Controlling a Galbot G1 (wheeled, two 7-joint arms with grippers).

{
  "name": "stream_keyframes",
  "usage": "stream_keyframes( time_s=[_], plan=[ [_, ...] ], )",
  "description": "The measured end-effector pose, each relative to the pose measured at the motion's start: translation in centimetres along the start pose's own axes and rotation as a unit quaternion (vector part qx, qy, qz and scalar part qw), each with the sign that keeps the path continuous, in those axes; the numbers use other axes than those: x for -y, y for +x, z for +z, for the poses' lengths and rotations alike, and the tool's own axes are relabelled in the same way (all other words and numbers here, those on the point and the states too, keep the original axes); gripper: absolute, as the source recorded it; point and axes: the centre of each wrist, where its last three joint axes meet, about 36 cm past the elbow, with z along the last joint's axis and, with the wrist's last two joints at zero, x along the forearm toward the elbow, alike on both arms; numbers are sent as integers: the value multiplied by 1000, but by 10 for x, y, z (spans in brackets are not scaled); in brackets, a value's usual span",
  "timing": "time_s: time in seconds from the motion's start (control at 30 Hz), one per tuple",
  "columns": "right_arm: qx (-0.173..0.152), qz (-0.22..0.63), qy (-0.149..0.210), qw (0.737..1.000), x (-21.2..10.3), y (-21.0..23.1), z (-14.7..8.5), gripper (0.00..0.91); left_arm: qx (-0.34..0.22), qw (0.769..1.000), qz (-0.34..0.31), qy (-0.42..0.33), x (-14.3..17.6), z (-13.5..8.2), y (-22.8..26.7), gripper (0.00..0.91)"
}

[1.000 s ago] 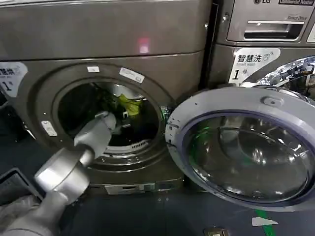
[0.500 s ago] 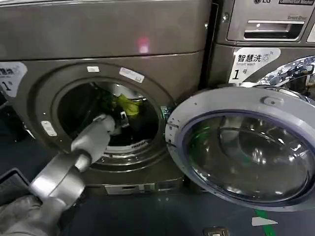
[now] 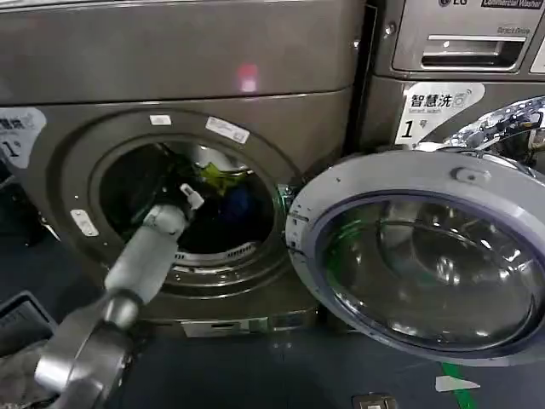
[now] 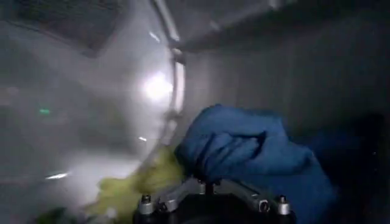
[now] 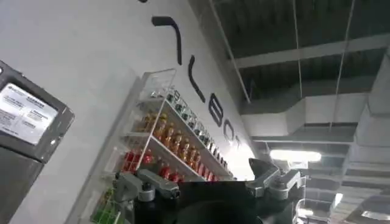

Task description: Grasp the clothes from the dryer.

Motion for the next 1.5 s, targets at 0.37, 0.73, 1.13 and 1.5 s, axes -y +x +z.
stream_keyframes(
  time_s=[0.37, 0.73, 1.13, 1.5],
  plan=[
    [0, 2, 14, 1000, 1, 1, -3, 907, 120, 968, -180, 130, 21, -23, 38, 0],
    [7, -1, 14, 1000, 0, 3, -8, 907, 150, 927, -275, 204, 62, -24, 76, 0],
    [8, 4, 14, 1000, 5, 3, -7, 907, 141, 916, -296, 230, 73, -30, 86, 0],
    [10, -1, 17, 1000, 4, 0, -11, 907, 137, 914, -297, 238, 77, -31, 88, 0]
  ],
)
